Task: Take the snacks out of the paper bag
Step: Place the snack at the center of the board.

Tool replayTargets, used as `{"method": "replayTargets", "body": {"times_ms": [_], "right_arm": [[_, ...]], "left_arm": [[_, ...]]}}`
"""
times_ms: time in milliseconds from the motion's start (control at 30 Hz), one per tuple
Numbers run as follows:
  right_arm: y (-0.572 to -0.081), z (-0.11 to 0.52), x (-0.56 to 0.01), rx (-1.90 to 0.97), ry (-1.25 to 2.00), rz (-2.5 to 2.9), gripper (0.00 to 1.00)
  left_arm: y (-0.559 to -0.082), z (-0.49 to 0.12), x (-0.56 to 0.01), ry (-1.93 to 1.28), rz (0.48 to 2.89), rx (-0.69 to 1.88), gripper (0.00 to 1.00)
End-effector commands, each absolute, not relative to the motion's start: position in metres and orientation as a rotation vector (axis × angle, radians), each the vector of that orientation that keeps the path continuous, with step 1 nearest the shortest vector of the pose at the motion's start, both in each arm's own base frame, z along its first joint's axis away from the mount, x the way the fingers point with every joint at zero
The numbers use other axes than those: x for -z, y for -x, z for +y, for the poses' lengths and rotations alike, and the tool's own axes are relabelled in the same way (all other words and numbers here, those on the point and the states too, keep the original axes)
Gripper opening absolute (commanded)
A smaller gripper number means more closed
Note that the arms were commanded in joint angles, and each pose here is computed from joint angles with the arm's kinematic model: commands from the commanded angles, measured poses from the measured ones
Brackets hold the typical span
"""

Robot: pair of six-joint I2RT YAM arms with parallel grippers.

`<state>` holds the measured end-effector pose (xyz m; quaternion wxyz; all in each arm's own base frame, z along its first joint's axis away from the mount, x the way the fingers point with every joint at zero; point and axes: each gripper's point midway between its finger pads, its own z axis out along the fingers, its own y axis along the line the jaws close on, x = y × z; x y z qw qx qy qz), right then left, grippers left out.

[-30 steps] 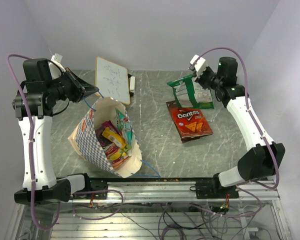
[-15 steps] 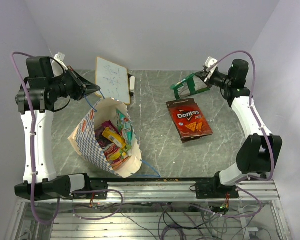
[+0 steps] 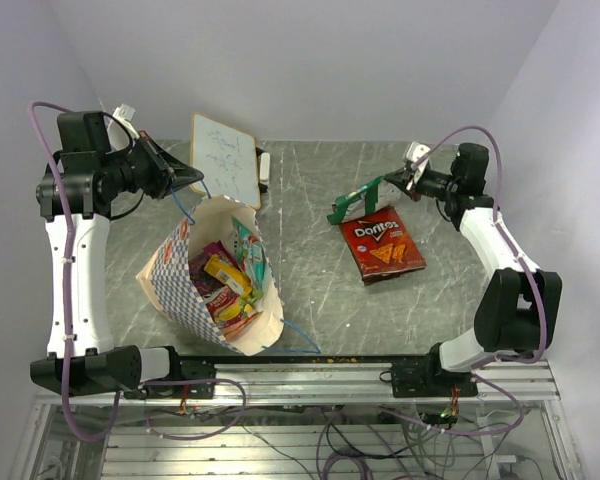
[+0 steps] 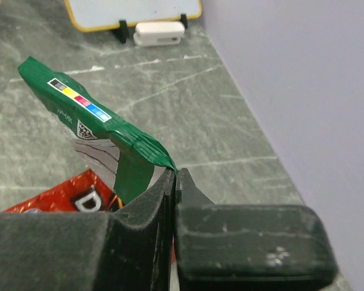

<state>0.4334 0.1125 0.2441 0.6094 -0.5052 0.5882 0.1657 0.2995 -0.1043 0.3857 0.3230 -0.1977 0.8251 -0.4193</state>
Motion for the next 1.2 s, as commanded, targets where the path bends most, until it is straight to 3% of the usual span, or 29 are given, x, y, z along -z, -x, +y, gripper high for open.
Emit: {"method": "replayTargets", "body": {"times_ms": [0, 367, 700, 933, 1067, 1167], "right_arm": [[-0.414, 0.1, -0.238, -0.338, 1.24, 1.335, 0.0], [-0.362, 0.074, -0.174, -0.283, 1.344, 1.527, 0.0], [-0.317, 0.043, -0.103, -0.052, 1.377, 1.755, 0.0], [-0.305, 0.049, -0.1, 0.016, 1.382, 1.769, 0.19], [-0.315, 0.051, -0.126, 0.059, 1.269, 1.804, 0.28], [-0.309, 0.073, -0.148, -0.066, 1.189, 1.822, 0.35]], "left_arm": [[-0.296, -0.109, -0.39, 0.445, 2.147, 1.126, 0.07], [-0.288, -0.111, -0.384, 0.429, 2.165, 1.139, 0.07], [-0.287, -0.113, -0.387, 0.439, 2.14, 1.162, 0.07], [-0.281, -0.114, -0.386, 0.459, 2.134, 1.17, 0.07], [-0.275, -0.115, -0.385, 0.473, 2.132, 1.183, 0.07], [-0.27, -0.117, -0.381, 0.48, 2.144, 1.203, 0.07]]}}
